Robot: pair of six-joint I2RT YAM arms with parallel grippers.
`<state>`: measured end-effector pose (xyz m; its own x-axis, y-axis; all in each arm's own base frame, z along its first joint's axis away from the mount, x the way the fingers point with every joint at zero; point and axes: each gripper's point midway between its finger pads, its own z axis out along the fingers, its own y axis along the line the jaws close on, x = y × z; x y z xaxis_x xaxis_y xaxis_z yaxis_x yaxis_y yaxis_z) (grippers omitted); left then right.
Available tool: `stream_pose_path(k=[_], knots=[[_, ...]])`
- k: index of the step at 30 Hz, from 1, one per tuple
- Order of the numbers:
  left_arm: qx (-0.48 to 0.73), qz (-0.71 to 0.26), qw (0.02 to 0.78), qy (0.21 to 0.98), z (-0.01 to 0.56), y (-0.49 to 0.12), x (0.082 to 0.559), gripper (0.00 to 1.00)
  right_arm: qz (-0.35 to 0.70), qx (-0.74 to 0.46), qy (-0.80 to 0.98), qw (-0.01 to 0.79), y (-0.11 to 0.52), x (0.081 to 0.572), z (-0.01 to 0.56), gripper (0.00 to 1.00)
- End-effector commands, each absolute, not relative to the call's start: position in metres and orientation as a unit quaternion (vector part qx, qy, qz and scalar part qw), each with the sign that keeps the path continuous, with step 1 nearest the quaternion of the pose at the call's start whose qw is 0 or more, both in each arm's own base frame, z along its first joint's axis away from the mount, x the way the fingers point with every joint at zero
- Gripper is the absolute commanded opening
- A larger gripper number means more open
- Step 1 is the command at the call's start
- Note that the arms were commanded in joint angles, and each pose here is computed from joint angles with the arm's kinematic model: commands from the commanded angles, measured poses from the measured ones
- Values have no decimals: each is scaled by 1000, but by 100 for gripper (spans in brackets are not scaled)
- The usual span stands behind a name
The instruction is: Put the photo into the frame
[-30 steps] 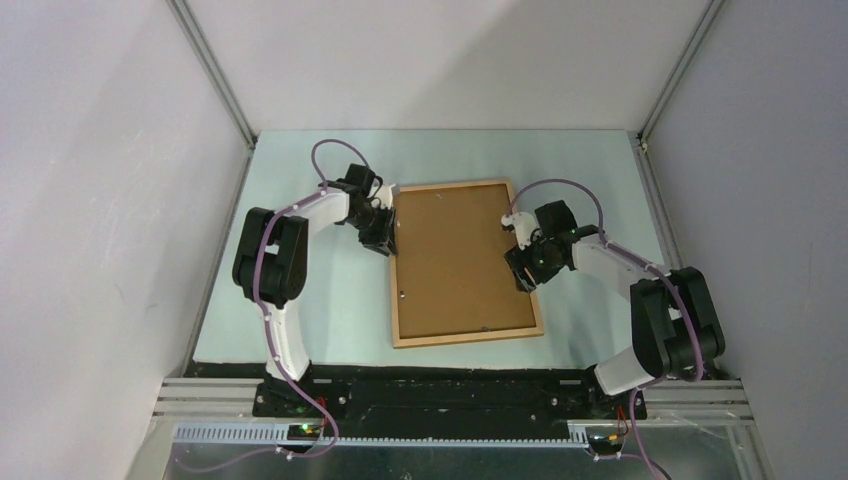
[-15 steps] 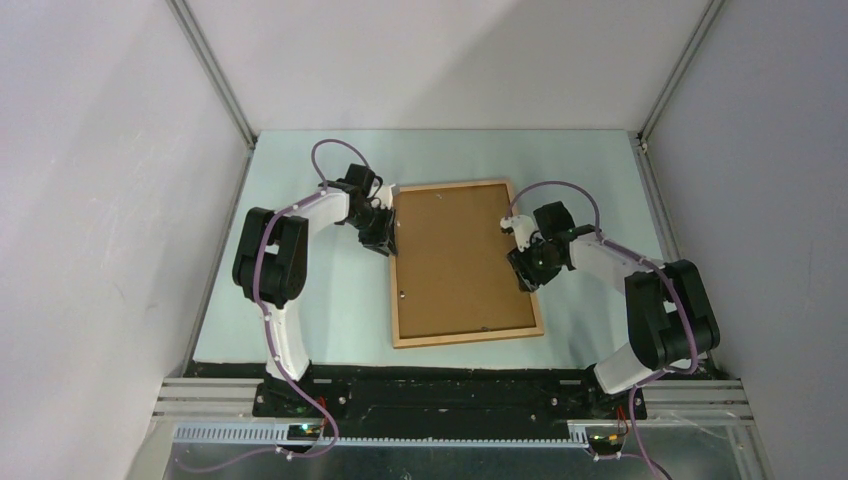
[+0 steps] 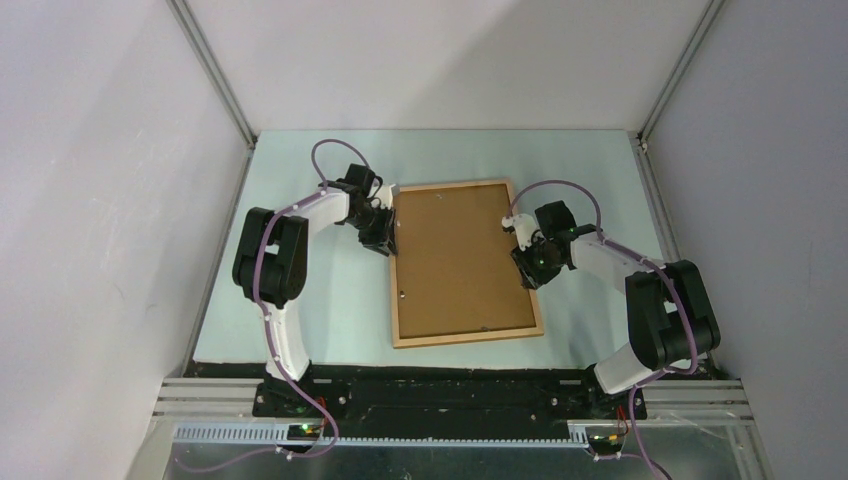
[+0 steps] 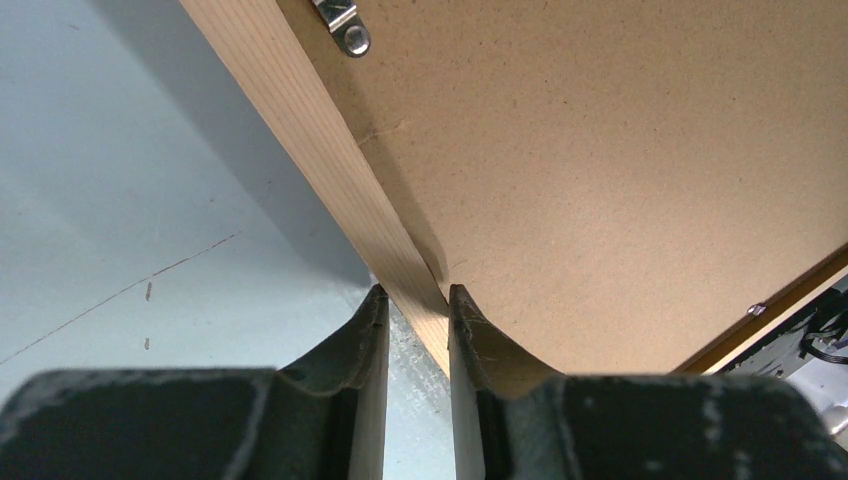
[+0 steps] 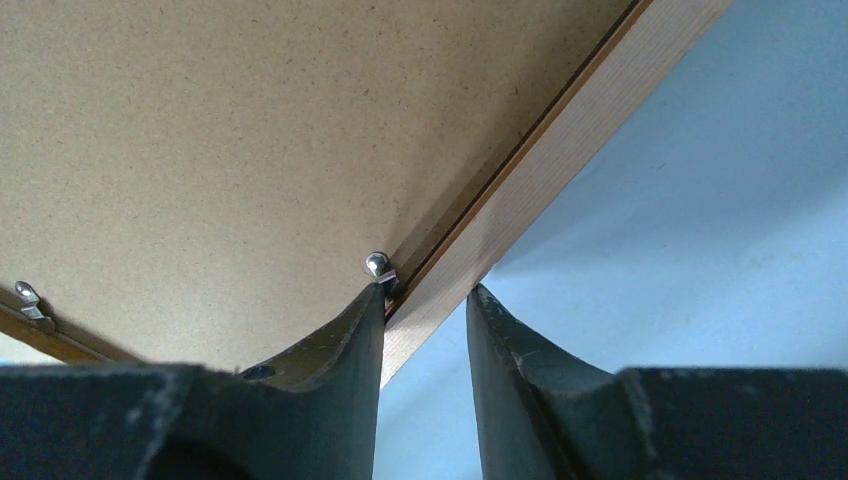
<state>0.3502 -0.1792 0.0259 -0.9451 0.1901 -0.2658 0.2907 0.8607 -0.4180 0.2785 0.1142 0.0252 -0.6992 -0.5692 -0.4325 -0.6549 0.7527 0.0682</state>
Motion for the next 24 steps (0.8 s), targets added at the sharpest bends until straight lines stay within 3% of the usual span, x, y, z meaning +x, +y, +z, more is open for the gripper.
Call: stream_pose_path(k=[1, 10, 19, 24], knots=[[161, -239, 141, 947, 35, -185, 366, 0, 112, -351, 902, 225, 124, 293, 32, 36], [161, -238, 142, 947, 36, -185, 366, 0, 120, -346, 901, 234, 126, 295, 40, 36], [161, -238, 142, 947, 36, -185, 366, 0, 130, -332, 897, 262, 124, 300, 59, 57], [161, -238, 142, 947, 36, -185, 366, 0, 131, -321, 895, 281, 123, 304, 70, 63]])
